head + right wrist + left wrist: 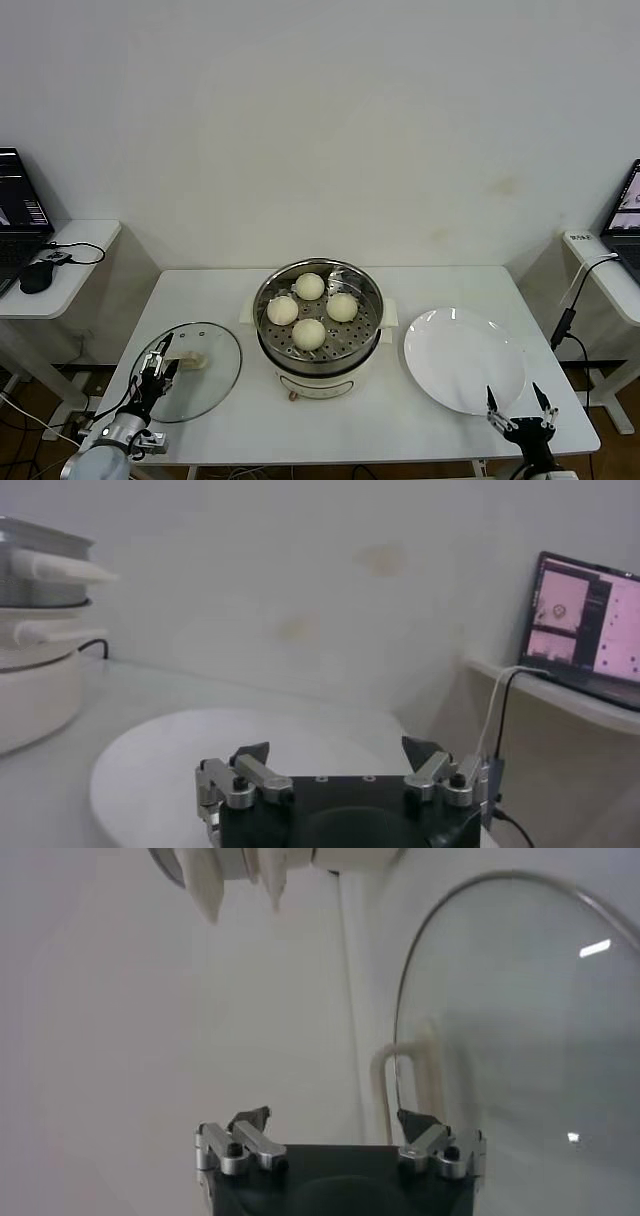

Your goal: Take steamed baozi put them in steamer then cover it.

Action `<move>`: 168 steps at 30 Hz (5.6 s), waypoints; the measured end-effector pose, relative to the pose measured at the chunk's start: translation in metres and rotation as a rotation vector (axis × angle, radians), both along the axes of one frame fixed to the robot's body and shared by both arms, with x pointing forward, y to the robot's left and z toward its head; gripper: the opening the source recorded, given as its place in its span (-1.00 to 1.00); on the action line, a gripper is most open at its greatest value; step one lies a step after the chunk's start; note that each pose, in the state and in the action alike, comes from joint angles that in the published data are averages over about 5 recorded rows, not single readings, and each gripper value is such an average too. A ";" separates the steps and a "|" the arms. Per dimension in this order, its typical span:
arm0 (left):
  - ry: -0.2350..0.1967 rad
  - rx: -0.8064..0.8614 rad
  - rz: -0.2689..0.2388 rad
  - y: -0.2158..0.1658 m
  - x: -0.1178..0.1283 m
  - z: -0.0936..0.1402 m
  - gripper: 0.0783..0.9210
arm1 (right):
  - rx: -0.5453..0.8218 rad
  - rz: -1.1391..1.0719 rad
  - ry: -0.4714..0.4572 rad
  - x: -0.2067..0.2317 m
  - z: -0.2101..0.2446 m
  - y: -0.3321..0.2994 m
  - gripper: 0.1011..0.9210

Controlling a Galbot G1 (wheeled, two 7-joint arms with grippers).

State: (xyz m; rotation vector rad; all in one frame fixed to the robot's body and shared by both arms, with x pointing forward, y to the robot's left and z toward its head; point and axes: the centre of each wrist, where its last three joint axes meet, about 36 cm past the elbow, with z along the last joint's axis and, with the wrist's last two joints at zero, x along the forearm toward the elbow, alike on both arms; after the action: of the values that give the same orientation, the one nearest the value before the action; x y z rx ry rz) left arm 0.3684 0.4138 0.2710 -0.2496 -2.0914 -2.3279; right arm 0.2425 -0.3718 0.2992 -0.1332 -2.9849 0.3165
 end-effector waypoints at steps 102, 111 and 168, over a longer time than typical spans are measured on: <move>-0.111 -0.159 -0.060 -0.268 0.052 0.186 -0.86 | -0.224 0.134 0.010 -0.007 -0.033 0.057 0.76; -0.081 -0.146 -0.076 -0.294 0.063 0.170 -0.86 | -0.231 0.135 0.019 -0.012 -0.037 0.057 0.76; -0.070 -0.422 -0.103 -0.269 -0.008 0.161 0.59 | -0.227 0.159 0.049 -0.022 -0.051 0.062 0.76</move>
State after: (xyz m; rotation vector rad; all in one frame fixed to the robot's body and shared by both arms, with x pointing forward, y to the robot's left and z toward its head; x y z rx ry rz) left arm 0.3606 0.1451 0.4317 -0.2854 -2.6478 -1.9404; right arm 0.2202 -0.3103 0.2478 0.0890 -2.9079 0.6666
